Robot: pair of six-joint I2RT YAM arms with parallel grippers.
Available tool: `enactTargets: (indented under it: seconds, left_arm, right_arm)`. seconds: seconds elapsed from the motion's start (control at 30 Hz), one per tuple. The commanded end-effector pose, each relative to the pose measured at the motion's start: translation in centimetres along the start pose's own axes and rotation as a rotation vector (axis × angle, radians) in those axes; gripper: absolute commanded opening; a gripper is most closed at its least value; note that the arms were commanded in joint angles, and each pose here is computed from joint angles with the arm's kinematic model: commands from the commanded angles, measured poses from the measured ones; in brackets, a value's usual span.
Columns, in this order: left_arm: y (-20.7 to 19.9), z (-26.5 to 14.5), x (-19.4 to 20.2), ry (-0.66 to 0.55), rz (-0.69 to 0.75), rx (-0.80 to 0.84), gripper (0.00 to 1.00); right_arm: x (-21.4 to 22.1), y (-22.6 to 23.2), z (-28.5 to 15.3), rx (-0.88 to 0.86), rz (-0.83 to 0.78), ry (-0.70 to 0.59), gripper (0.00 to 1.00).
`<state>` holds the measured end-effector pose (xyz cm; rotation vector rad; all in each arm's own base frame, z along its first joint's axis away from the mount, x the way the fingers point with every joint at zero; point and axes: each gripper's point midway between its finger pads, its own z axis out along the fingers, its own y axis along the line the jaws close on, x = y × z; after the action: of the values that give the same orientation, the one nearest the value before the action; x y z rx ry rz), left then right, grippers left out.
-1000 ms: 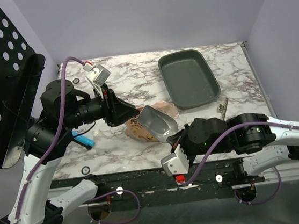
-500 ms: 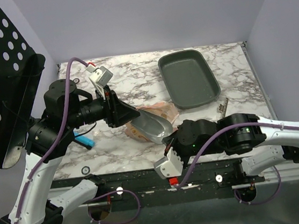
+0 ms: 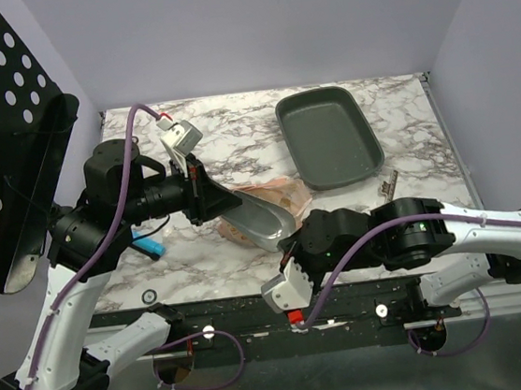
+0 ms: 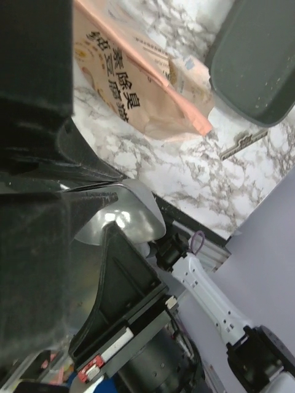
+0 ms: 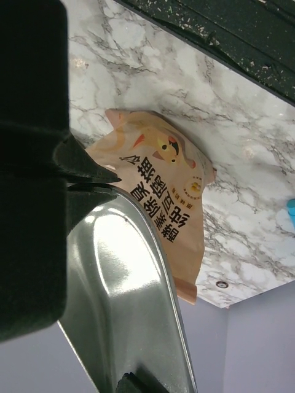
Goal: Fill the litter box with clean litter
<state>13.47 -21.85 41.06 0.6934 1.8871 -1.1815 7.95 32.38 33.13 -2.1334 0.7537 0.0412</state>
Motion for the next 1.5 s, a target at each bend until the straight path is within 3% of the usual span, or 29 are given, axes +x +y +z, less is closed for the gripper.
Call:
enactTargets:
  seconds: [0.0,0.17,0.27,0.43,0.57,0.67,0.77,0.87,1.03,1.2,1.3,1.47]
  left_arm:
    - [0.0,0.1,1.1,0.039,0.004,0.018,0.0]
    - [0.7,-0.1,1.4,0.026,0.042,-0.013,0.0]
    - [1.7,-0.5,0.9,-0.022,0.076,-0.081,0.0]
    - [3.6,-2.0,-1.1,-0.174,0.15,-0.23,0.0]
    - [4.1,-3.0,-2.9,-0.298,0.189,-0.284,0.0]
    - [4.2,-3.8,-4.5,-0.407,0.189,-0.316,0.0]
    - [4.7,-4.7,-5.6,-0.501,0.168,-0.358,0.0]
    - [5.3,-5.0,-5.9,-0.57,0.131,-0.377,0.0]
    - [6.6,-4.2,-6.0,-0.655,0.088,-0.371,0.0]
    - [8.1,-2.7,-6.2,-0.741,0.094,-0.351,0.0]
    - [7.6,-2.3,-7.0,-0.807,0.1,-0.29,0.0]
    - [7.2,-1.2,-7.2,-0.844,0.101,-0.207,0.0]
  right_arm:
    - [-1.3,-1.9,-0.8,0.065,0.002,-0.043,0.0]
    - [-1.1,-4.2,-1.5,0.197,0.076,-0.035,0.0]
    - [-0.4,-6.9,-2.8,0.387,0.179,-0.031,0.14]
    - [1.4,-9.5,-5.3,0.632,0.384,-0.009,0.61]
    - [3.5,-10.9,-7.1,0.743,0.534,0.052,0.72]
    - [4.9,-12.8,-9.8,0.879,0.672,-0.03,0.86]
    - [7.7,-15.0,-12.9,1.038,0.848,-0.123,0.88]
    - [10.0,-16.4,-13.2,1.088,0.971,-0.159,0.98]
    - [15.1,-18.4,-10.3,1.022,1.262,-0.174,0.92]
    - [20.7,-18.8,-7.9,0.873,1.555,-0.321,0.85]
    - [22.0,-16.8,-6.5,0.664,1.644,-0.487,0.77]
    - [22.4,-13.2,-6.5,0.55,1.617,-0.644,0.8]
